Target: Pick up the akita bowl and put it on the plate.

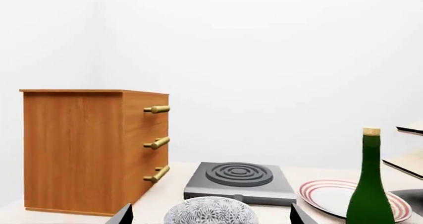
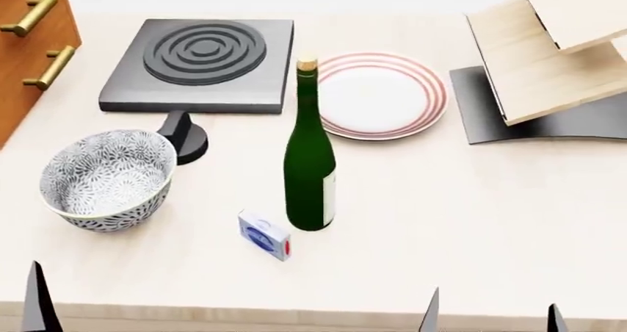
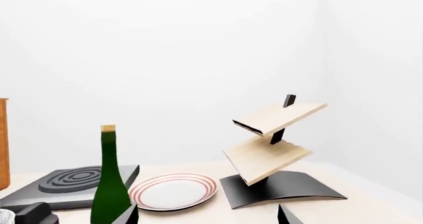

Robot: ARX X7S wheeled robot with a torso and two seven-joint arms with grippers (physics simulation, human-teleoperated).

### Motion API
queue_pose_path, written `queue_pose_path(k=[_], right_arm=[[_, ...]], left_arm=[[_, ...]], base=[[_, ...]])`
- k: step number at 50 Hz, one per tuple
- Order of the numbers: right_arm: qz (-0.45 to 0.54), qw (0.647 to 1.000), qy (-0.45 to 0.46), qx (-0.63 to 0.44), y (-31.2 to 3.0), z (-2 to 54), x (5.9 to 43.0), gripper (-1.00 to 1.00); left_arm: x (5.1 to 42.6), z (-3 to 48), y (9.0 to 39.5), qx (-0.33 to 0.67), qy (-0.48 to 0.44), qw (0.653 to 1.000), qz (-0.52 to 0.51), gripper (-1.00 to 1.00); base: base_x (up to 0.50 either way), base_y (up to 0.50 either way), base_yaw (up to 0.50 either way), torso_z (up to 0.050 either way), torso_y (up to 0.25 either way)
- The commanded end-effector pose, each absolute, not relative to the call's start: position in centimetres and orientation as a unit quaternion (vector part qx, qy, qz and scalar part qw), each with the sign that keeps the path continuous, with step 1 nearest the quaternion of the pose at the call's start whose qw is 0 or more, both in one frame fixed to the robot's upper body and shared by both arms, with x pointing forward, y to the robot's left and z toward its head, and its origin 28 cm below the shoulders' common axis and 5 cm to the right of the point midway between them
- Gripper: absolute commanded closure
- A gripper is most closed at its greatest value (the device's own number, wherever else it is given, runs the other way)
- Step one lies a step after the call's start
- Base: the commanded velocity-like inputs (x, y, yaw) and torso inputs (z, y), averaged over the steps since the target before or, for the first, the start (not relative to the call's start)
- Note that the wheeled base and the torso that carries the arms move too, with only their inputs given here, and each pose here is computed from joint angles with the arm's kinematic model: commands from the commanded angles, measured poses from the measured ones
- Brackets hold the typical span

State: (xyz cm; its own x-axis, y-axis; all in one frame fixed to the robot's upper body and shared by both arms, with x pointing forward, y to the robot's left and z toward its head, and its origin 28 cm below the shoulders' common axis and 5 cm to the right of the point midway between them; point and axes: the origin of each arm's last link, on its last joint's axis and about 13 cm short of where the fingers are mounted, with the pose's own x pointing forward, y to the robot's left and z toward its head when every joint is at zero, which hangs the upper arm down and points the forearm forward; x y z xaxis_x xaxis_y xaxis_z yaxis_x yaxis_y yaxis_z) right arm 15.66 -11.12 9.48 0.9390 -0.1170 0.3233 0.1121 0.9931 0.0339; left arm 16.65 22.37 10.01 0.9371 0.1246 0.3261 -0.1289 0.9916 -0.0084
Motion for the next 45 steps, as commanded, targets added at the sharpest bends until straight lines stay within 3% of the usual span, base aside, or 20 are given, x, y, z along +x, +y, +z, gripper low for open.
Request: queue_pose_path(k=[1,29,45], right_arm=[[-0.055,0.985,-0.163,0.009,-11.1,9.5,15.7,-1.0],[-0.049,0.981,-0.188,-0.024,-10.2,9.3,15.4,-1.0],[-0.039,0.98,-0.193,-0.035,-10.0,9.2,15.3,-1.0]], left_arm=[[16.6,10.0,22.3,0.007,-0.165,0.984,0.063,-1.0],[16.9,9.6,22.3,0.008,-0.161,0.985,0.062,-1.0],[16.9,9.6,22.2,0.009,-0.161,0.985,0.06,-1.0]], base=[[-0.02,-0.2,0.0,0.0,0.0],[0.02,-0.1,0.0,0.0,0.0],[0.25,-0.01,0.0,0.0,0.0]])
